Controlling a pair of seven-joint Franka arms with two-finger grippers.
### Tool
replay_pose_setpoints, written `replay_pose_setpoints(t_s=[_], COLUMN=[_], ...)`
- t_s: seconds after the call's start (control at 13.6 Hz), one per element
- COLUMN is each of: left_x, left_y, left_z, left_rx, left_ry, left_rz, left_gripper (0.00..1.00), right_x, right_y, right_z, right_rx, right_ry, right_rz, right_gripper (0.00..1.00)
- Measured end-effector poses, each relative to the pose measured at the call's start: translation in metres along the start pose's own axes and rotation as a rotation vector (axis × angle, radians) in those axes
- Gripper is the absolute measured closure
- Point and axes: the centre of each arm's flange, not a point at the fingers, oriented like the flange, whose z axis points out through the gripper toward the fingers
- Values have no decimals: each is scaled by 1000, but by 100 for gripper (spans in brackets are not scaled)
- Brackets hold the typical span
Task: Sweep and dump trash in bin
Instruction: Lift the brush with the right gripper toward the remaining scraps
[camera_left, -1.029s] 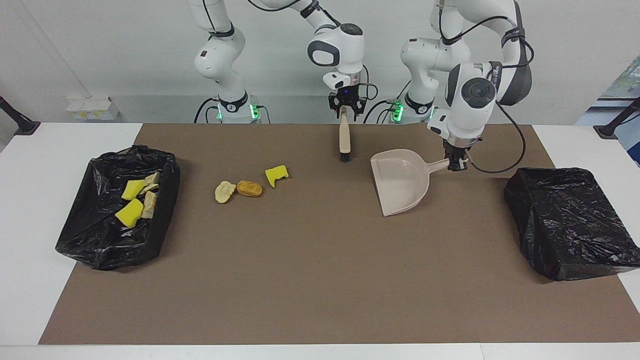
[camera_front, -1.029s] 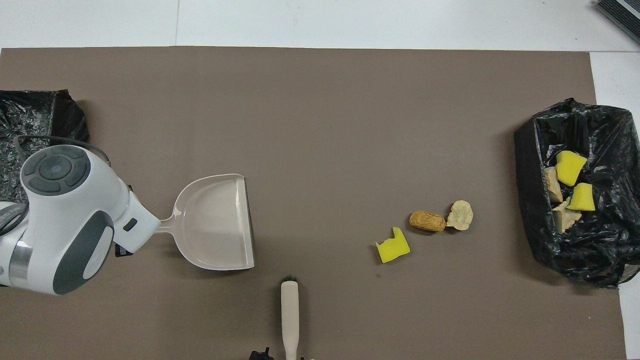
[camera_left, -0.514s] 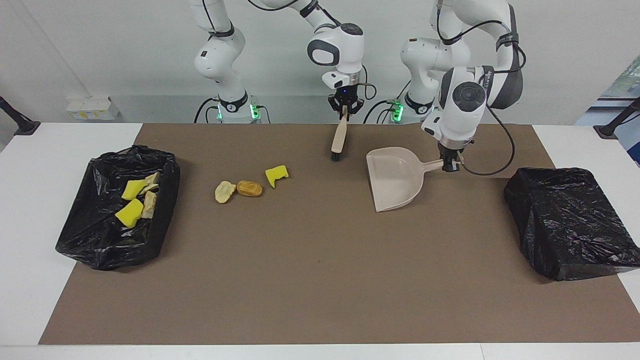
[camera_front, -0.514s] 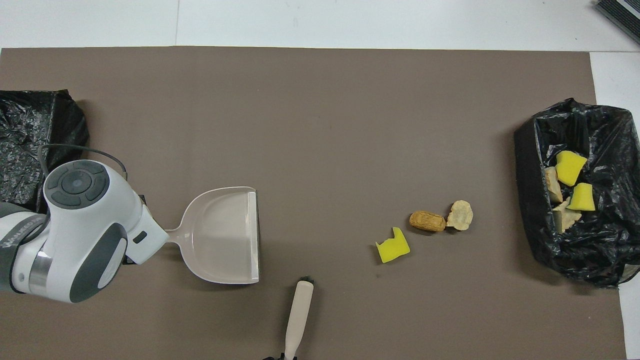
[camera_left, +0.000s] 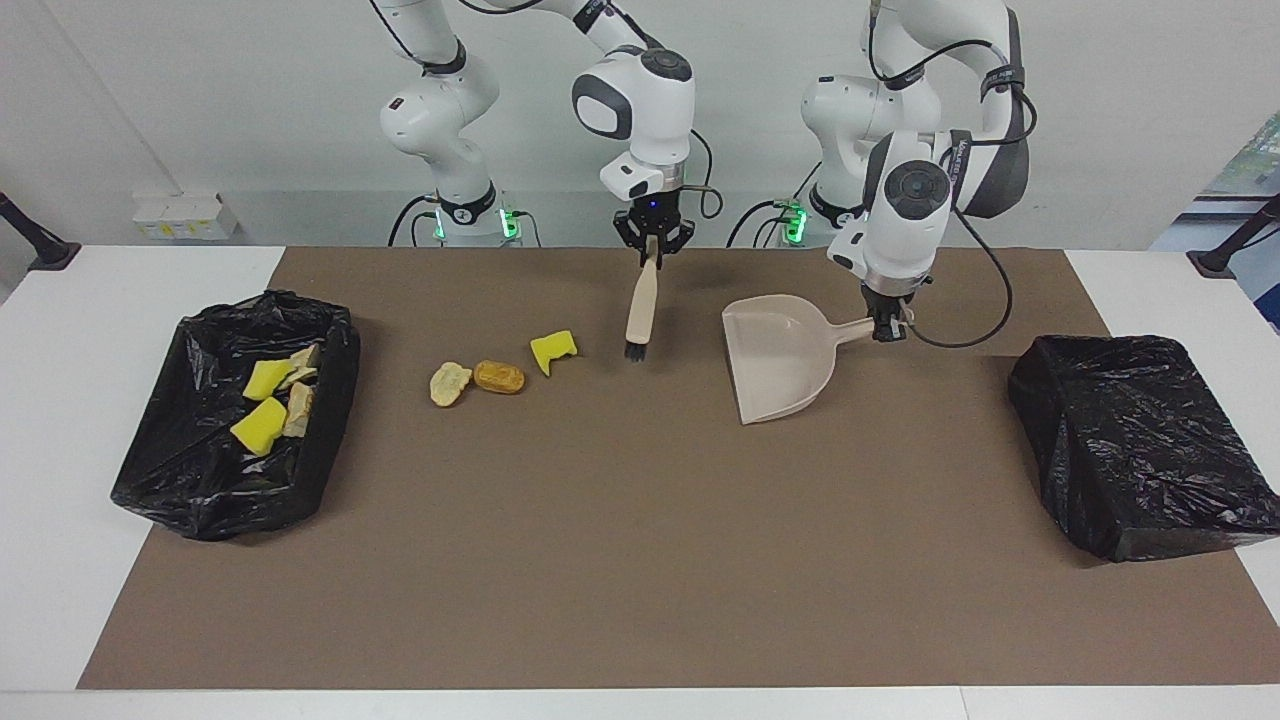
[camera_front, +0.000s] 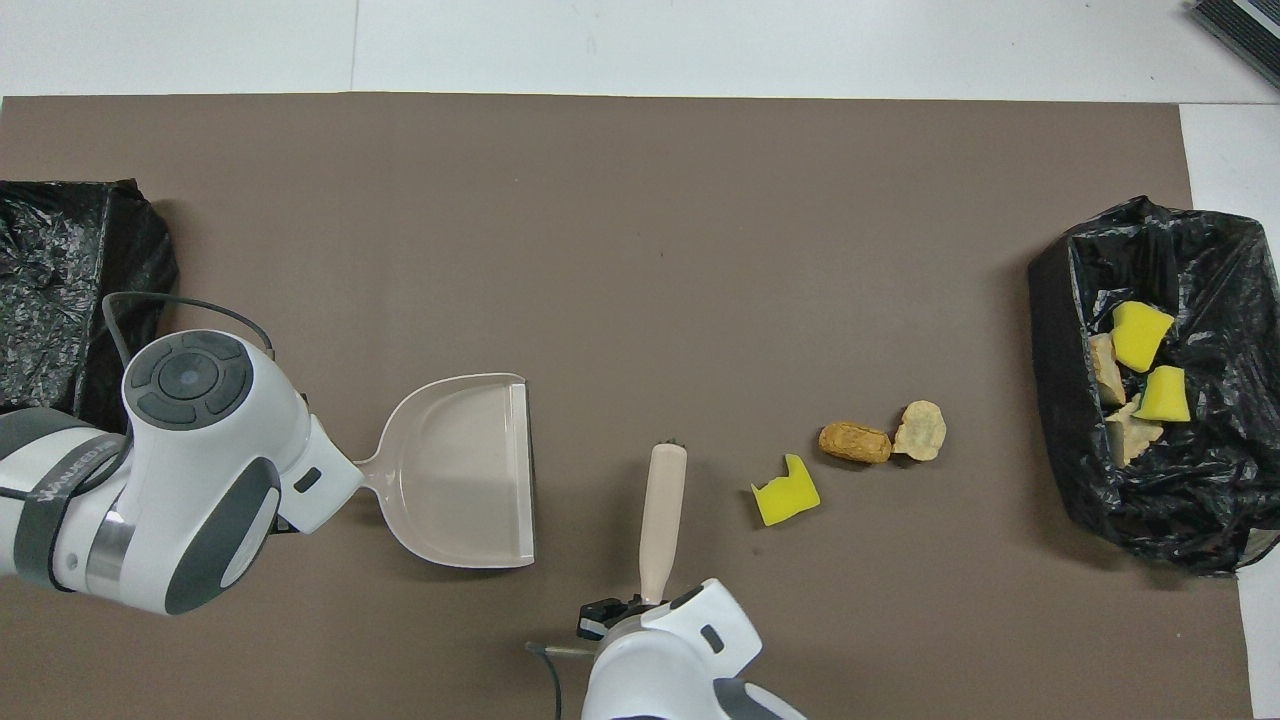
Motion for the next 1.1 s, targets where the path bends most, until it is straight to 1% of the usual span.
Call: replay_pose_setpoints(t_s=[0.22, 0.44, 0.66, 0.81, 0.96, 1.1], left_x=[0, 0, 1, 1, 2, 2], left_y=[0, 0, 1, 1, 1, 1], left_z=[0, 1, 1, 1, 1, 1], left_rx=[0, -1, -2, -2, -2, -2], left_ry=[0, -1, -1, -2, -2, -2], left_rz=[-3, -9, -20, -23, -24, -30], left_gripper=[67, 67, 67, 67, 67, 67], right_x=[44, 83, 120, 144, 158, 164], right_y=[47, 89, 136, 179, 223, 268], right_z=[-7, 1, 5, 6, 10, 18], right_rx=[-44, -66, -79, -79, -78, -77], right_ry=[-31, -58, -71, -82, -98, -124], right_rz=[-83, -150, -205, -238, -256, -273], right_gripper=[74, 74, 74, 74, 74, 74])
